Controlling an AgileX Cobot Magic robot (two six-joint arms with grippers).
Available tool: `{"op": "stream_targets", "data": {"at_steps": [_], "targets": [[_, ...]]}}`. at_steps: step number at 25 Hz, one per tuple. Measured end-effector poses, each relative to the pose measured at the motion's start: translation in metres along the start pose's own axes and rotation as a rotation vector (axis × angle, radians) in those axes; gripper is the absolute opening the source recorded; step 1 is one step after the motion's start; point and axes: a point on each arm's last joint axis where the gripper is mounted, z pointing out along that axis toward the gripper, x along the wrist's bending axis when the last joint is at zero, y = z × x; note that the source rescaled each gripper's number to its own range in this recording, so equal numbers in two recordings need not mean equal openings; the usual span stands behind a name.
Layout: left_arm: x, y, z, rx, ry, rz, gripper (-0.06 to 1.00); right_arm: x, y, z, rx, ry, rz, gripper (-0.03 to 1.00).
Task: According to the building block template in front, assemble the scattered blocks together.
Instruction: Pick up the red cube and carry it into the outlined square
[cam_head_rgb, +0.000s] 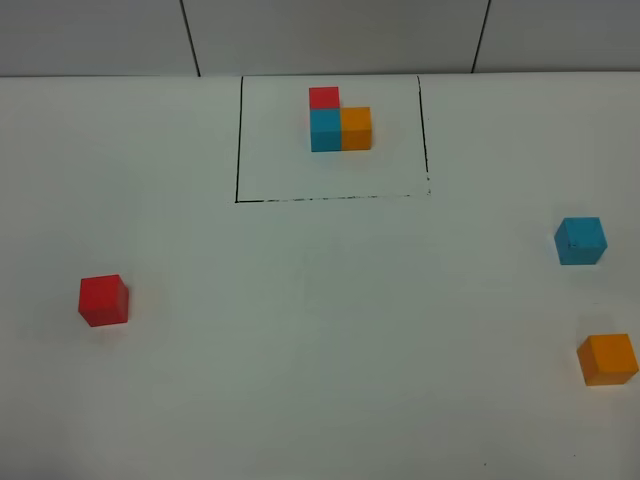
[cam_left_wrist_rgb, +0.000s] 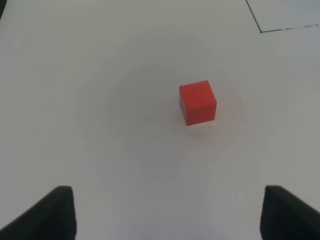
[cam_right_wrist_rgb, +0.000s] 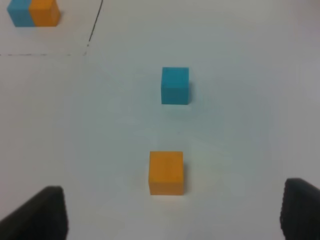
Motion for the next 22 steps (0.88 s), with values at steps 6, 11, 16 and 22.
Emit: {"op": "stream_targets", "data": {"at_steps": [6, 11, 16, 22], "targets": [[0.0, 0.0, 0.0, 0.0, 0.0, 0.0, 0.71, 0.0, 0.0, 0.0, 0.0, 0.0, 0.0, 0.73], [0.0, 0.0, 0.0, 0.0, 0.0, 0.0, 0.71, 0.0, 0.0, 0.0, 0.0, 0.0, 0.0, 0.73], [0.0, 0.0, 0.0, 0.0, 0.0, -0.007, 0.71, 0.0, 0.0, 0.0, 0.0, 0.0, 0.0, 0.73], [0.003, 0.018, 0.005, 0.019, 0.007, -0.049, 0.72, 0.0, 0.0, 0.0, 0.0, 0.0, 0.0, 0.73]]}}
